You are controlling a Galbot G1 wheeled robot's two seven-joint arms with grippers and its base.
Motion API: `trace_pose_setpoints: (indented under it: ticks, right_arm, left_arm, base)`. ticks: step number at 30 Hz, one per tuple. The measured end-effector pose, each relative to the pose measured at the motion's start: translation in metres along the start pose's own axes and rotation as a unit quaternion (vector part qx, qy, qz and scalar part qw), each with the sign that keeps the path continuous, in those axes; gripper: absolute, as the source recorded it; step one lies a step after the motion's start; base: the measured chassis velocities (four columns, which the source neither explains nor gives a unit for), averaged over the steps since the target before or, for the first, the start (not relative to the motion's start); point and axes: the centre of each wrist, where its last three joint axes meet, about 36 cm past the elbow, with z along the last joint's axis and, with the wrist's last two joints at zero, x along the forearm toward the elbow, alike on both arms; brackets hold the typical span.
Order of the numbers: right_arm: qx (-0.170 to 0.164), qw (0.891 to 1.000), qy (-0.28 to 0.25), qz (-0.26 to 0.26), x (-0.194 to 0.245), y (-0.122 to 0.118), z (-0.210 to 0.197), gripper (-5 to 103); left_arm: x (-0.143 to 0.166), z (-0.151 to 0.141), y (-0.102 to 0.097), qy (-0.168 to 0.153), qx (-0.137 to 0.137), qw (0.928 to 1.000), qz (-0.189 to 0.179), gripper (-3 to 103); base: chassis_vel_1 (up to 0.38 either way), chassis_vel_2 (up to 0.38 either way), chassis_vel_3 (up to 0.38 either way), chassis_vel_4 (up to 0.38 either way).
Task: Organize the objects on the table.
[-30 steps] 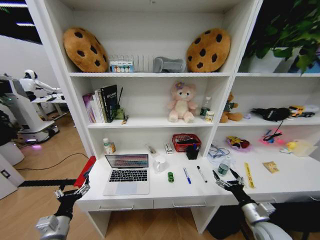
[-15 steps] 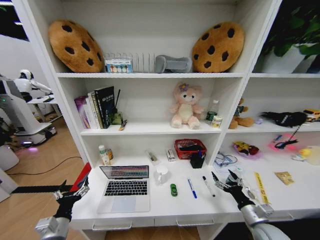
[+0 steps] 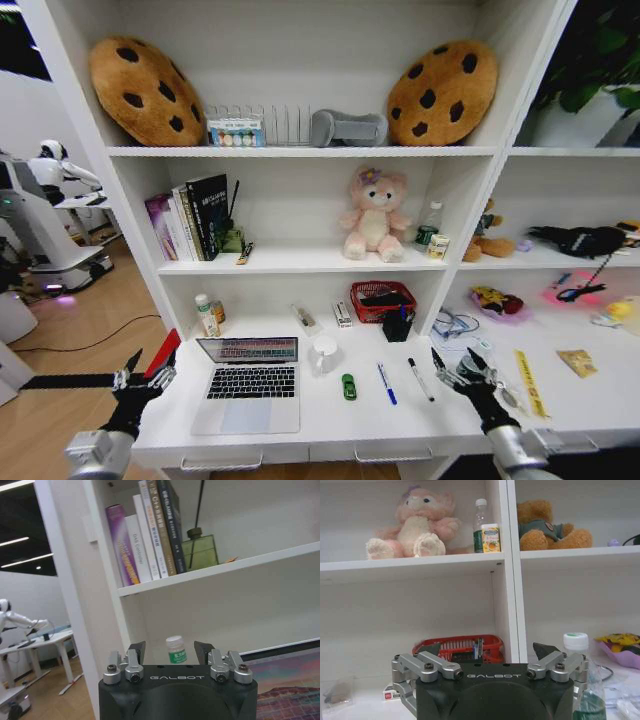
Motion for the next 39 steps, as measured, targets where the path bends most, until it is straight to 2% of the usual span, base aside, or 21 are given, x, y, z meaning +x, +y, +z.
trace_pose_setpoints:
  ticks: [7, 8, 9, 11, 12, 14, 15, 16, 17, 18, 20, 21, 24, 25, 27, 28, 31, 32, 35, 36, 39]
  right_arm:
    - [-0.01, 1.0, 0.009, 0.017, 0.008, 0.003, 0.019, 100]
    - [-0.016, 1.0, 0.01, 0.022, 0.007, 0.005, 0.026, 100]
    - [-0.016, 1.0, 0.01, 0.022, 0.007, 0.005, 0.026, 100]
    - [-0.029, 0.999, 0.017, 0.028, 0.009, 0.011, 0.037, 100]
    - [-0.029, 0.999, 0.017, 0.028, 0.009, 0.011, 0.037, 100]
    - [-0.033, 0.999, 0.021, 0.033, 0.01, 0.013, 0.046, 100]
    - [-0.033, 0.999, 0.021, 0.033, 0.01, 0.013, 0.046, 100]
    - [-0.033, 0.999, 0.019, 0.034, 0.009, 0.013, 0.046, 100]
    - [-0.034, 0.999, 0.017, 0.037, 0.009, 0.011, 0.045, 100]
    - [-0.034, 0.999, 0.017, 0.037, 0.009, 0.011, 0.045, 100]
    - [-0.035, 0.998, 0.013, 0.043, 0.009, 0.01, 0.044, 100]
    - [-0.035, 0.998, 0.013, 0.043, 0.009, 0.01, 0.044, 100]
    - [-0.043, 0.998, 0.012, 0.05, 0.012, 0.015, 0.045, 100]
    - [-0.043, 0.998, 0.012, 0.05, 0.012, 0.015, 0.045, 100]
    - [-0.047, 0.997, 0.014, 0.052, 0.016, 0.018, 0.047, 100]
    - [-0.047, 0.997, 0.014, 0.052, 0.016, 0.018, 0.047, 100]
    - [-0.049, 0.997, 0.014, 0.055, 0.018, 0.02, 0.048, 100]
    - [-0.049, 0.997, 0.014, 0.055, 0.018, 0.02, 0.048, 100]
    - [-0.049, 0.997, 0.012, 0.058, 0.019, 0.019, 0.048, 100]
    - [-0.049, 0.997, 0.012, 0.058, 0.019, 0.019, 0.048, 100]
    - [-0.048, 0.997, 0.01, 0.061, 0.019, 0.018, 0.048, 100]
  left_arm:
    - [-0.006, -0.024, 0.012, -0.005, -0.052, 0.9969, 0.058, 40]
    - [-0.013, -0.038, 0.016, -0.007, -0.081, 0.9921, 0.096, 28]
    - [-0.013, -0.038, 0.016, -0.007, -0.081, 0.9921, 0.096, 28]
    - [-0.031, -0.061, 0.021, -0.013, -0.129, 0.9795, 0.154, 23]
    - [-0.031, -0.061, 0.021, -0.013, -0.129, 0.9795, 0.154, 23]
    - [-0.054, -0.084, 0.009, -0.003, -0.168, 0.9611, 0.219, 7]
    - [-0.054, -0.084, 0.009, -0.003, -0.168, 0.9611, 0.219, 7]
    - [-0.058, -0.087, 0.006, -0.002, -0.179, 0.955, 0.236, 3]
    - [-0.064, -0.091, 0.002, 0.0, -0.194, 0.9466, 0.257, 1]
    - [-0.064, -0.091, 0.002, 0.0, -0.194, 0.9466, 0.257, 1]
    - [-0.076, -0.094, -0.001, 0.016, -0.206, 0.9369, 0.282, 0]
    - [-0.076, -0.094, -0.001, 0.016, -0.206, 0.9369, 0.282, 0]
    - [-0.098, -0.097, 0.001, 0.036, -0.224, 0.9256, 0.303, 0]
    - [-0.098, -0.097, 0.001, 0.036, -0.224, 0.9256, 0.303, 0]
    - [-0.114, -0.105, -0.002, 0.045, -0.236, 0.9173, 0.318, 0]
    - [-0.114, -0.105, -0.002, 0.045, -0.236, 0.9173, 0.318, 0]
    - [-0.135, -0.115, -0.009, 0.052, -0.261, 0.8989, 0.348, 0]
    - [-0.135, -0.115, -0.009, 0.052, -0.261, 0.8989, 0.348, 0]
    - [-0.154, -0.116, -0.011, 0.06, -0.291, 0.8818, 0.367, 0]
    - [-0.154, -0.116, -0.011, 0.06, -0.291, 0.8818, 0.367, 0]
    - [-0.162, -0.11, -0.011, 0.07, -0.304, 0.8732, 0.375, 0]
  base:
    - [0.0, 0.0, 0.0, 0.0]
    - [0.0, 0.0, 0.0, 0.0]
    - [0.0, 0.0, 0.0, 0.0]
    - [0.0, 0.0, 0.0, 0.0]
    - [0.0, 0.0, 0.0, 0.0]
    - [0.0, 0.0, 0.0, 0.0]
    - [0.0, 0.0, 0.0, 0.0]
    - [0.0, 0.0, 0.0, 0.0]
    - [0.0, 0.0, 0.0, 0.0]
    - [0.0, 0.0, 0.0, 0.0]
    - [0.0, 0.0, 0.0, 0.0]
    - [0.0, 0.0, 0.0, 0.0]
    - [0.0, 0.0, 0.0, 0.0]
    - [0.0, 0.0, 0.0, 0.0]
    - [0.0, 0.0, 0.0, 0.0]
    - [0.0, 0.0, 0.0, 0.0]
    - [0.0, 0.0, 0.0, 0.0]
    - [0.0, 0.0, 0.0, 0.0]
    - [0.0, 0.0, 0.0, 0.0]
    - [0.0, 0.0, 0.0, 0.0]
    - [0.0, 0.0, 0.0, 0.0]
